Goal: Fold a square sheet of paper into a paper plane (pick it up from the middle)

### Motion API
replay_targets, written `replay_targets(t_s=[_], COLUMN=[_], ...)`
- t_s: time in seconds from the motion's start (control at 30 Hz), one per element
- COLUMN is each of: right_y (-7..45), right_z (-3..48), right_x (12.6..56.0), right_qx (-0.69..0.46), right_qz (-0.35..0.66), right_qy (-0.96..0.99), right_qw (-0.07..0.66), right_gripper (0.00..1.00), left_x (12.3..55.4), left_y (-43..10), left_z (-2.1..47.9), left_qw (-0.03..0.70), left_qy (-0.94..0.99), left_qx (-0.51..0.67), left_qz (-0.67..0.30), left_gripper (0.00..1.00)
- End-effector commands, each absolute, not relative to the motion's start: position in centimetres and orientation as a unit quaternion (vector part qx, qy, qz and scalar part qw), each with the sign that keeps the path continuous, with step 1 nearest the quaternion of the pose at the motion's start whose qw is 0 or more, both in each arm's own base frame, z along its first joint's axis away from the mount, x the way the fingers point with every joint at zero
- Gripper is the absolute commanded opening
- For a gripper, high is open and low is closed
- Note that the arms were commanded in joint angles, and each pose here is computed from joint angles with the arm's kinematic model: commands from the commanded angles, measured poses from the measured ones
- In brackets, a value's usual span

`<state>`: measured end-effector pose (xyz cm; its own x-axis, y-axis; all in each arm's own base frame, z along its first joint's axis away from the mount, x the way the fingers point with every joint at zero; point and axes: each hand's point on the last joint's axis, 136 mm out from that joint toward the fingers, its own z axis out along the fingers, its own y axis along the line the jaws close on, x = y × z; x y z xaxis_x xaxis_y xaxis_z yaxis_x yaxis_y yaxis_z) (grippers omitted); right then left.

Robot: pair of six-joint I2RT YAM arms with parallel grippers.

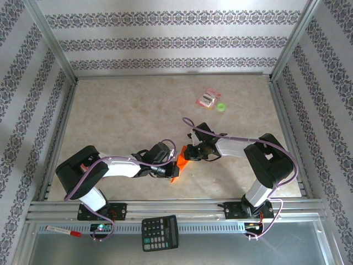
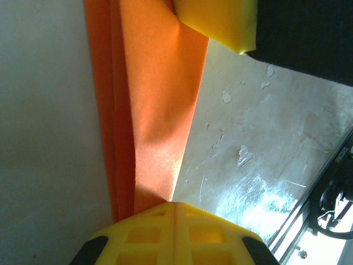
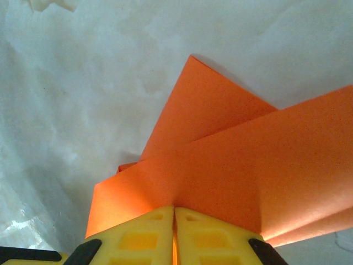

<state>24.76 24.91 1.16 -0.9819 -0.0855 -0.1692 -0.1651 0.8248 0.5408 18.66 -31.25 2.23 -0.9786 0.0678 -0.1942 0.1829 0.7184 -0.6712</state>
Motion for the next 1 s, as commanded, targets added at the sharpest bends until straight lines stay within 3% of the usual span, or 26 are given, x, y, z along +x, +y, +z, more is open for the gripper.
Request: replay_targets(t_s=[0.0, 0.97], right_y=[22.1, 22.0], right_z=[-1.9, -2.3], right_x=[23.4, 23.2], right_qx=[-0.053, -0.057], right_qz=[0.224, 0.217], right_qy=[0.972, 0.974], right_qw=[0.036, 0.028], right_gripper=[0.1, 0.09], left_x=[18.6, 18.6], left_y=[-30.6, -28.6], left_z=[1.7, 0.4], left_qw=[0.071, 0.063], left_qy=[0.926, 0.931], left_qx=[0.06, 0.028], left_qz=[-0.365, -0.358], left_gripper=[0.01, 0.01])
